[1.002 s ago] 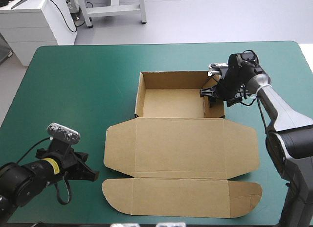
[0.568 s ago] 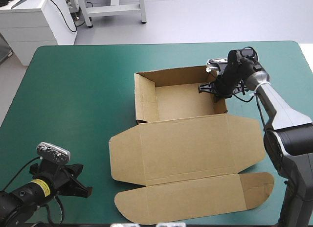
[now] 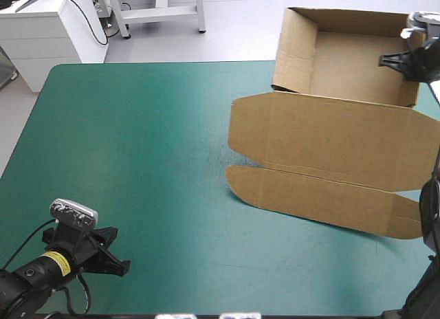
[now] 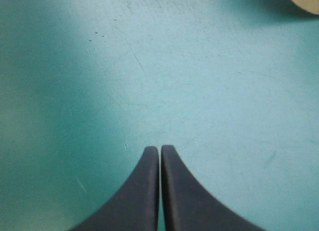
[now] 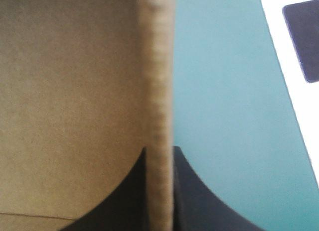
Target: Fold the box
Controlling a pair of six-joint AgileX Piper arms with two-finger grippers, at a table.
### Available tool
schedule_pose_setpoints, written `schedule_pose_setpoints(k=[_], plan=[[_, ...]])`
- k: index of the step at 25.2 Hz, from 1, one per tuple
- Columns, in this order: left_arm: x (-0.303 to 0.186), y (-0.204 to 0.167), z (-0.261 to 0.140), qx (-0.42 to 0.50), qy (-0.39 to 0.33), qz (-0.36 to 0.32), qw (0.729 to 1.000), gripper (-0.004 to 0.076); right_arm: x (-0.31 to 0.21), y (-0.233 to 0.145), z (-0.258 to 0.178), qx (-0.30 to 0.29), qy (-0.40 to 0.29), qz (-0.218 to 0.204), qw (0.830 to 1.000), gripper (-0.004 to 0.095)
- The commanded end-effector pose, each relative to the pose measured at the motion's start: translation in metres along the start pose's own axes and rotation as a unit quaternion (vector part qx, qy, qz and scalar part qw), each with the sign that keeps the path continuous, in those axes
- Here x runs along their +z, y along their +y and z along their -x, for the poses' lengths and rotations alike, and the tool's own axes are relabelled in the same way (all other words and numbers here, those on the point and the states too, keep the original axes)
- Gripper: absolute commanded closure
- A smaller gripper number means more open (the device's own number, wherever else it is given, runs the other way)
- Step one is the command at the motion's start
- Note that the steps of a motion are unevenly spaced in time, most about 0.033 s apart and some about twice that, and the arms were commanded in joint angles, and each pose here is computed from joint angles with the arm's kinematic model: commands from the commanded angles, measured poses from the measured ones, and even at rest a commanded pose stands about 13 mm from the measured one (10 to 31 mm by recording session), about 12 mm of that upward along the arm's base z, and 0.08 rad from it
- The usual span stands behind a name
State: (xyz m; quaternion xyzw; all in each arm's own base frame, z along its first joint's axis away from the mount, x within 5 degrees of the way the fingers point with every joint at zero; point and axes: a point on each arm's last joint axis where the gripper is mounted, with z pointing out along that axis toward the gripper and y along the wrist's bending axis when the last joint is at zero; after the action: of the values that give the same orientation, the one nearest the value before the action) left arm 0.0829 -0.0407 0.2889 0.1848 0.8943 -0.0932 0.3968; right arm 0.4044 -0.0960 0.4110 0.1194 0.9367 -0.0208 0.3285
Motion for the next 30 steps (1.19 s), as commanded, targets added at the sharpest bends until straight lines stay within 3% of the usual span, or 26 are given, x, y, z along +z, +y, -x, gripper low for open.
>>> schedule_pose_setpoints(k=[1,8,17,21,27,30], plan=[[-0.005,-0.001,0.011,0.002,-0.041,-0.005,0.999,0.0731,-0.023,-0.049,0.004,0.036,-0.03,-0.036,0.998,0.0929],[-0.005,-0.001,0.011,0.002,-0.041,-0.005,0.999,0.0731,0.041,-0.126,-0.012,0.075,0.037,-0.08,0.993,0.0929],[-0.005,-0.001,0.011,0.002,-0.041,-0.005,0.999,0.0731,0.079,-0.152,-0.027,0.084,0.086,-0.086,0.989,0.0897],[-0.005,-0.001,0.011,0.004,-0.041,-0.003,0.999,0.0731,0.08,-0.156,-0.028,0.079,0.091,-0.101,0.988,0.0752],[-0.005,-0.001,0.011,0.004,-0.04,-0.004,0.999,0.0731,0.078,-0.164,-0.03,0.093,0.091,-0.111,0.985,0.0353],[-0.005,-0.001,0.011,0.004,-0.04,-0.004,0.999,0.0731,0.068,-0.166,-0.029,0.103,0.081,-0.114,0.985,0.0274]])
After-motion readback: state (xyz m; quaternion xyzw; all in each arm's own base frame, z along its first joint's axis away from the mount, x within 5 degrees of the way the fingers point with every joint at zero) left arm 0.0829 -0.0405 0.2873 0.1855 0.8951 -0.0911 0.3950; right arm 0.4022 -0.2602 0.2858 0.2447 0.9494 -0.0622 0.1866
